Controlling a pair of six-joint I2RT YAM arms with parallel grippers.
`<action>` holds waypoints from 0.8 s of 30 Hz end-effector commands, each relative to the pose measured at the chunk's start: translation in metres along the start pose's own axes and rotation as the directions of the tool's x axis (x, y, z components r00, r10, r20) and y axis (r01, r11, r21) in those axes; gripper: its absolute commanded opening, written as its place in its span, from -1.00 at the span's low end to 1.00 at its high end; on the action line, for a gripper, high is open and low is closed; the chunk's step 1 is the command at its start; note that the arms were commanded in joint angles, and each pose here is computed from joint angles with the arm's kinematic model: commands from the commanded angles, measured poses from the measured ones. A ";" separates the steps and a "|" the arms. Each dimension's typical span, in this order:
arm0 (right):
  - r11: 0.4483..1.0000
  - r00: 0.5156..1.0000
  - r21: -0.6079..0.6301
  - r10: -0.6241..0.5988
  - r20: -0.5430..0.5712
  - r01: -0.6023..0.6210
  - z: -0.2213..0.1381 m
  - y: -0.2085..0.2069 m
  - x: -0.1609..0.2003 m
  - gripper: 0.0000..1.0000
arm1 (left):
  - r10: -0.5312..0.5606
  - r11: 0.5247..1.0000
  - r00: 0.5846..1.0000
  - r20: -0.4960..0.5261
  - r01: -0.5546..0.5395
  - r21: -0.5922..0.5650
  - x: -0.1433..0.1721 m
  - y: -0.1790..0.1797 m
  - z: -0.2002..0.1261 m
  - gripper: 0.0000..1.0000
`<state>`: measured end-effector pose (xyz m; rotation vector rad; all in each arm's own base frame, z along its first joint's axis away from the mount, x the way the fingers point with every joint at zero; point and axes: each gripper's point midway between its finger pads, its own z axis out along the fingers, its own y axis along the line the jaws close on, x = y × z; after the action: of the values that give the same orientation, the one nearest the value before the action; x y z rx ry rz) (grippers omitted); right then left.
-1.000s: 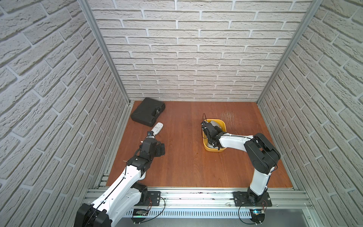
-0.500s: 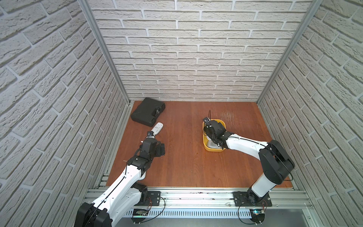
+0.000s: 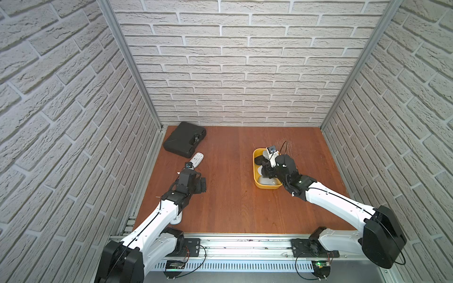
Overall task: Put the mouse in the storage box
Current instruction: Pick up the mouse from the center of the board.
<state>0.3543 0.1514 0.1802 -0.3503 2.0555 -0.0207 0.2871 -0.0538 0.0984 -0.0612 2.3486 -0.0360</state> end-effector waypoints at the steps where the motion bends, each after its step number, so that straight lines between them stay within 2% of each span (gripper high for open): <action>1: 0.991 0.989 -0.068 0.123 0.082 -0.118 -0.010 0.004 -0.012 0.49 | -0.057 0.998 0.995 0.076 0.055 0.033 -0.043 -0.002 0.004 0.96; 5: 0.987 0.986 -0.092 0.142 0.083 -0.134 -0.012 0.007 -0.004 0.49 | -0.175 0.984 0.985 0.010 0.174 0.045 -0.066 0.014 0.034 0.97; 7: 0.987 0.988 -0.091 0.137 0.075 -0.130 -0.012 0.007 -0.002 0.48 | -0.186 0.982 0.982 -0.017 0.187 0.035 -0.074 0.020 0.051 0.96; 11: 0.987 0.989 -0.096 0.138 0.061 -0.131 -0.010 0.007 0.001 0.48 | -0.173 0.985 0.981 -0.090 0.174 0.010 -0.079 0.026 0.086 0.96; 14: 0.987 0.989 -0.098 0.134 0.062 -0.128 -0.011 0.007 0.000 0.49 | -0.172 0.982 0.976 -0.133 0.181 0.060 -0.079 0.024 0.104 0.97; 24: 0.987 0.989 -0.101 0.134 0.061 -0.127 -0.011 0.007 -0.003 0.48 | -0.144 0.976 0.961 -0.234 0.177 0.125 -0.072 0.017 0.141 0.97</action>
<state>0.3394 0.1563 0.1716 -0.2989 2.0583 0.1421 0.4309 -0.0275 0.0467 -0.2330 2.5566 -0.2519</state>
